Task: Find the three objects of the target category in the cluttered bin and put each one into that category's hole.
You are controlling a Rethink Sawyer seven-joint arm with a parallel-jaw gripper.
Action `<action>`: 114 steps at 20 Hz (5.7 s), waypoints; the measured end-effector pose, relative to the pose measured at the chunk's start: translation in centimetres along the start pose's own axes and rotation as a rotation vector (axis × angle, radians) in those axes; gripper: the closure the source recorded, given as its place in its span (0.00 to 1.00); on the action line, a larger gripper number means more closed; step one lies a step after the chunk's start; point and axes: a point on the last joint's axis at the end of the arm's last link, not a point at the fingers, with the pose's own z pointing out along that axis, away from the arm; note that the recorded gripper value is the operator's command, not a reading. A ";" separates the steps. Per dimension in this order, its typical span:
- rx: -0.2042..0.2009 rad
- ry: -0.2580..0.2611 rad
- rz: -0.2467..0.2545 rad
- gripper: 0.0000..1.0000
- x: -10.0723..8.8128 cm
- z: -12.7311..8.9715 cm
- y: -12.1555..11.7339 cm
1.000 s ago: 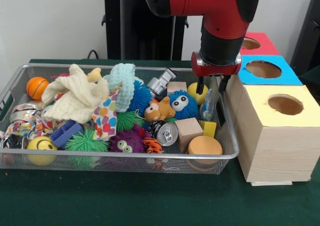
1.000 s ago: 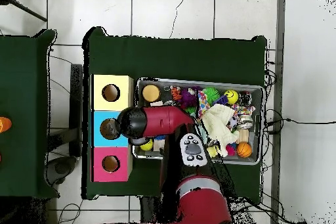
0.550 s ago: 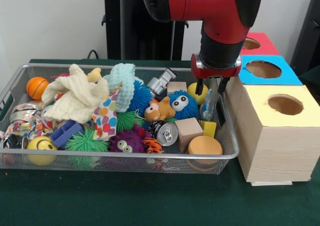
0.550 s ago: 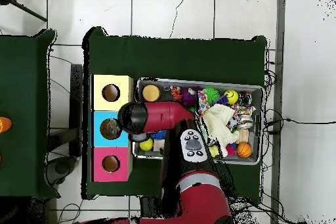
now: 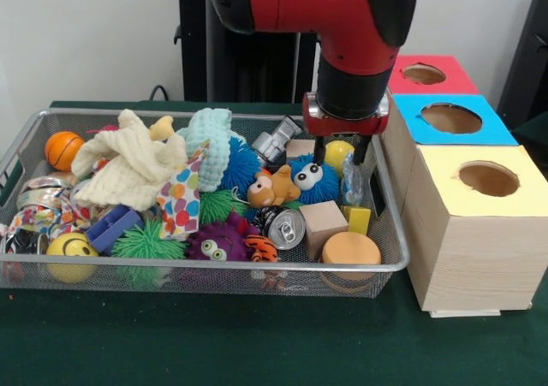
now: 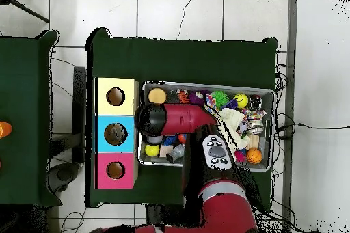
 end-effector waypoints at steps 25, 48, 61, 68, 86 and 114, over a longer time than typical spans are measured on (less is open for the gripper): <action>0.033 -0.114 -0.051 0.00 -2.1 0.5 1.3; 0.037 -0.142 -0.030 0.00 -2.4 -1.4 -0.2; 0.036 -0.135 -0.031 0.00 -2.3 -1.1 -0.1; 0.033 -0.119 -0.037 0.00 -1.9 -0.2 0.3; 0.033 -0.146 -0.071 0.00 -0.8 2.0 2.5; 0.104 -0.199 -0.076 0.00 -2.2 2.8 2.9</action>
